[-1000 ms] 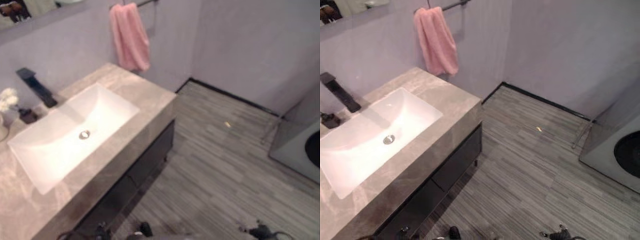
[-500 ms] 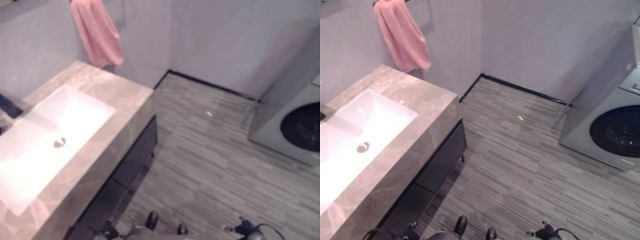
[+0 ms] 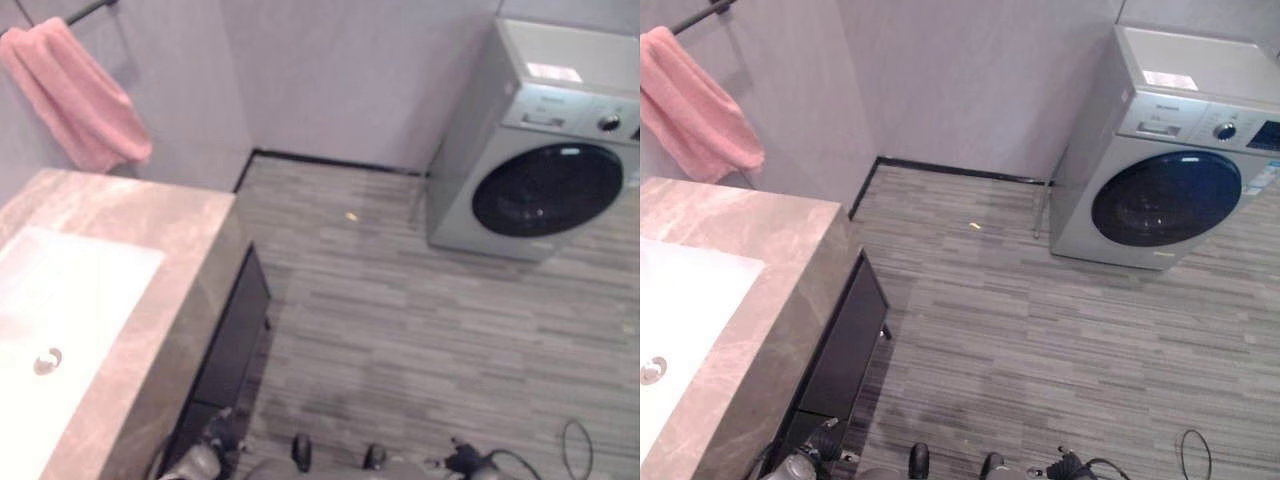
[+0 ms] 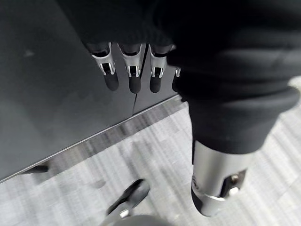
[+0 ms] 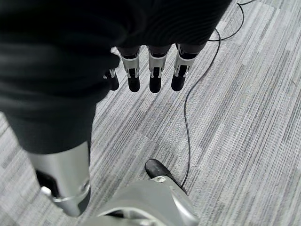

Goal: Put brush and paste in cup on sink, flatten towel.

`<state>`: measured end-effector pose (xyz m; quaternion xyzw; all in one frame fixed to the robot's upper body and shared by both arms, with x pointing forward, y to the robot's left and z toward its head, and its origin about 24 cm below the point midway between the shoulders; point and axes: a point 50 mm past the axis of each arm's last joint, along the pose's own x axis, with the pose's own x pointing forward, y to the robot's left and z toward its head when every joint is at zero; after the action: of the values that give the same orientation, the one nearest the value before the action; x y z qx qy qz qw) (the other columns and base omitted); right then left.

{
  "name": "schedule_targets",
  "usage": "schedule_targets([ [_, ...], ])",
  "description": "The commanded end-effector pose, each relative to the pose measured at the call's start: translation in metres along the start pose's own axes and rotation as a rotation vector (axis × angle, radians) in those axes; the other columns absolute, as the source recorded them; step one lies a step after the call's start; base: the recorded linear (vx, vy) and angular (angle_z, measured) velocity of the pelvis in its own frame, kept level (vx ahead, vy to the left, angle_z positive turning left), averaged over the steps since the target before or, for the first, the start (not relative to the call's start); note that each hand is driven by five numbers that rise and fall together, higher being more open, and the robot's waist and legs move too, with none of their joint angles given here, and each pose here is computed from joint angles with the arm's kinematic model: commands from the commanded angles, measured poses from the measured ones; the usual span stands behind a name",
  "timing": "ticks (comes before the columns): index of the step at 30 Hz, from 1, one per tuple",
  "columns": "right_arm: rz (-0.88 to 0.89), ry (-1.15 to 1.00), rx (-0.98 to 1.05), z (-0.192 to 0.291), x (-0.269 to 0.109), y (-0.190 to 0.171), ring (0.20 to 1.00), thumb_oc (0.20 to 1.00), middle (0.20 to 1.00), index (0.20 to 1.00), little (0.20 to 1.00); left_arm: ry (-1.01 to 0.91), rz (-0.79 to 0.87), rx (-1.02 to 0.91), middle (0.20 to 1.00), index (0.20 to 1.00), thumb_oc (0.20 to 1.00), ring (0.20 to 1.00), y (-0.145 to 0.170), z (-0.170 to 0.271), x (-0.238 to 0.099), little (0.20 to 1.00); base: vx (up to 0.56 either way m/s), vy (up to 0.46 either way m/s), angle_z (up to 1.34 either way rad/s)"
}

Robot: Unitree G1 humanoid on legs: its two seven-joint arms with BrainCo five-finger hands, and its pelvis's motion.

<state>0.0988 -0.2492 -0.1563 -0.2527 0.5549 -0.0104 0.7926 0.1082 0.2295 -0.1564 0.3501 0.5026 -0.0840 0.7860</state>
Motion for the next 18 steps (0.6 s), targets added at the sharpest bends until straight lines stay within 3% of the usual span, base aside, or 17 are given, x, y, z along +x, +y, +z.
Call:
schedule_targets([
  [1,-0.02,0.037,-0.025,-0.013,-0.001,-0.008,1.0,1.0,1.0,1.0,1.0,0.015,0.009,0.015,1.0,1.0,1.0,1.0,0.006,0.0,0.002,1.0,0.13,-0.228,0.05],
  [11,-0.101,0.105,0.024,-0.033,-0.004,-0.033,1.0,1.0,1.0,1.0,1.0,-0.027,0.033,-0.069,1.0,1.0,1.0,1.0,0.013,0.02,0.006,1.0,0.06,-0.187,0.22],
  [18,-0.11,0.086,-0.007,-0.028,-0.002,-0.04,1.0,1.0,1.0,1.0,1.0,0.081,-0.032,-0.101,1.0,1.0,1.0,1.0,-0.003,-0.012,-0.001,1.0,0.19,0.04,-0.02],
])
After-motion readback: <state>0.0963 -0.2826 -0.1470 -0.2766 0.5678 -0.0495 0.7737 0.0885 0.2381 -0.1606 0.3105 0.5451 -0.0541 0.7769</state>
